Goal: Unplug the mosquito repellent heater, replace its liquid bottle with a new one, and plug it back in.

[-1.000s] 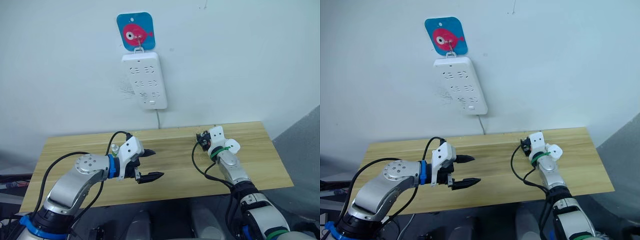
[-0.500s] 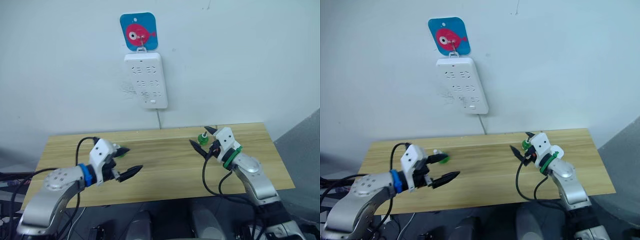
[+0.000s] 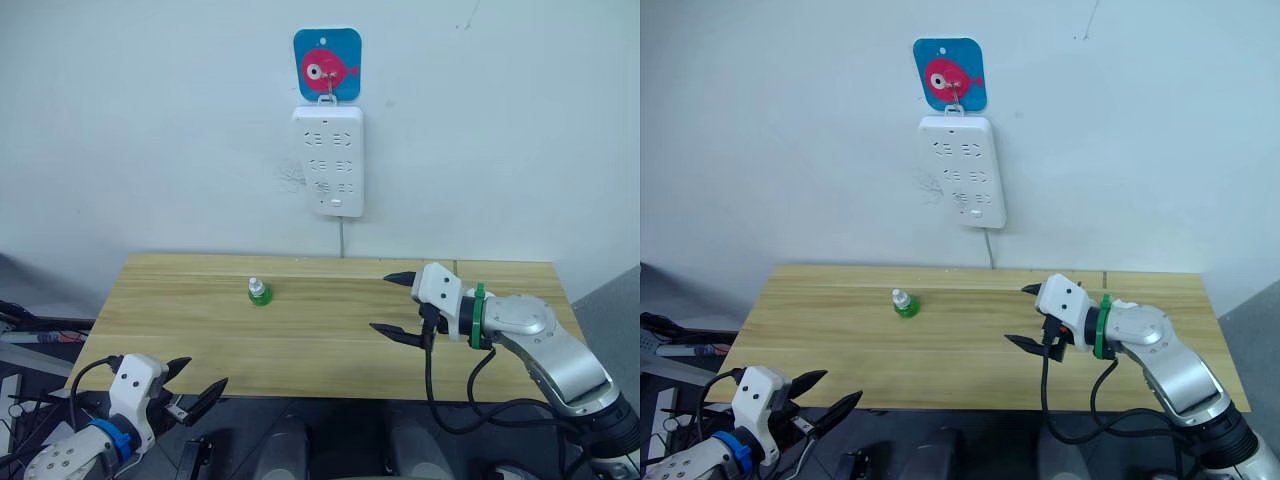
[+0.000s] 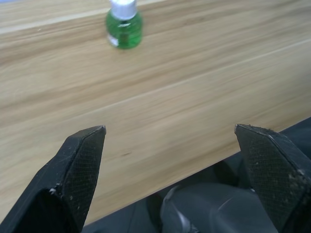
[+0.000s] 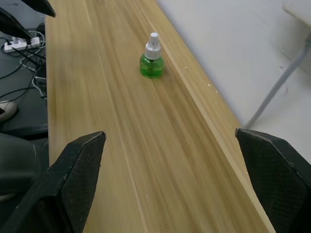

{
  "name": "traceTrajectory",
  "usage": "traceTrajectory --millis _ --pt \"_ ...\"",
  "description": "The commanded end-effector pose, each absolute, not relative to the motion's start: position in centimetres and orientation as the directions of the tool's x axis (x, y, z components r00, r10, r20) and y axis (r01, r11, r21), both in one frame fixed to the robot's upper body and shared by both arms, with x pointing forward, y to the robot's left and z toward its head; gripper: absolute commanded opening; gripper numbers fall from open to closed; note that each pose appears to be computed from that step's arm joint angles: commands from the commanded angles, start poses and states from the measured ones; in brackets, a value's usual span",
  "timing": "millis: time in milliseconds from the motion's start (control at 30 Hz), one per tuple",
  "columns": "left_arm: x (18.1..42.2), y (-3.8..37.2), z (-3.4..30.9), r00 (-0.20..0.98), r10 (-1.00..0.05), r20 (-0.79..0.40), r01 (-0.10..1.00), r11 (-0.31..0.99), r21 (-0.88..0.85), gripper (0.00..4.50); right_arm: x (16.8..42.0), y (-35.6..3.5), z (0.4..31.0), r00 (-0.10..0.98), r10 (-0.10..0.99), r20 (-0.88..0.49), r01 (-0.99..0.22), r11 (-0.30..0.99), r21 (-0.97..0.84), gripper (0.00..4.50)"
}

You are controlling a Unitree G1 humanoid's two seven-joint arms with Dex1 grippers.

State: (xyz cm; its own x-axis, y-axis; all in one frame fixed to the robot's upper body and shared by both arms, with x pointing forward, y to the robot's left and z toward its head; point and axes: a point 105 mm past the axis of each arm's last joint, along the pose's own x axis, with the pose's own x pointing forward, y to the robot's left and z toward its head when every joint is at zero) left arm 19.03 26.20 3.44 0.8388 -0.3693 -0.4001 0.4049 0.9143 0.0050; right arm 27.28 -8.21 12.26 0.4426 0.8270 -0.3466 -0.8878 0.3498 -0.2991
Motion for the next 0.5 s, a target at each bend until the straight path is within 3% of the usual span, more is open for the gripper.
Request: traceTrajectory --millis 33,500 --pt "20.3 26.3 3.7 0.862 -0.344 -0.373 0.386 0.922 0.042 4.5 27.0 -7.4 13.4 0.444 0.836 -0.324 -0.883 0.344 -0.32 4.47" --pt "27.7 25.2 1.8 0.876 -0.345 -0.339 0.394 0.915 0.089 4.5 24.7 -4.6 14.6 0.354 0.863 -0.362 -0.925 0.265 -0.273 4.47"
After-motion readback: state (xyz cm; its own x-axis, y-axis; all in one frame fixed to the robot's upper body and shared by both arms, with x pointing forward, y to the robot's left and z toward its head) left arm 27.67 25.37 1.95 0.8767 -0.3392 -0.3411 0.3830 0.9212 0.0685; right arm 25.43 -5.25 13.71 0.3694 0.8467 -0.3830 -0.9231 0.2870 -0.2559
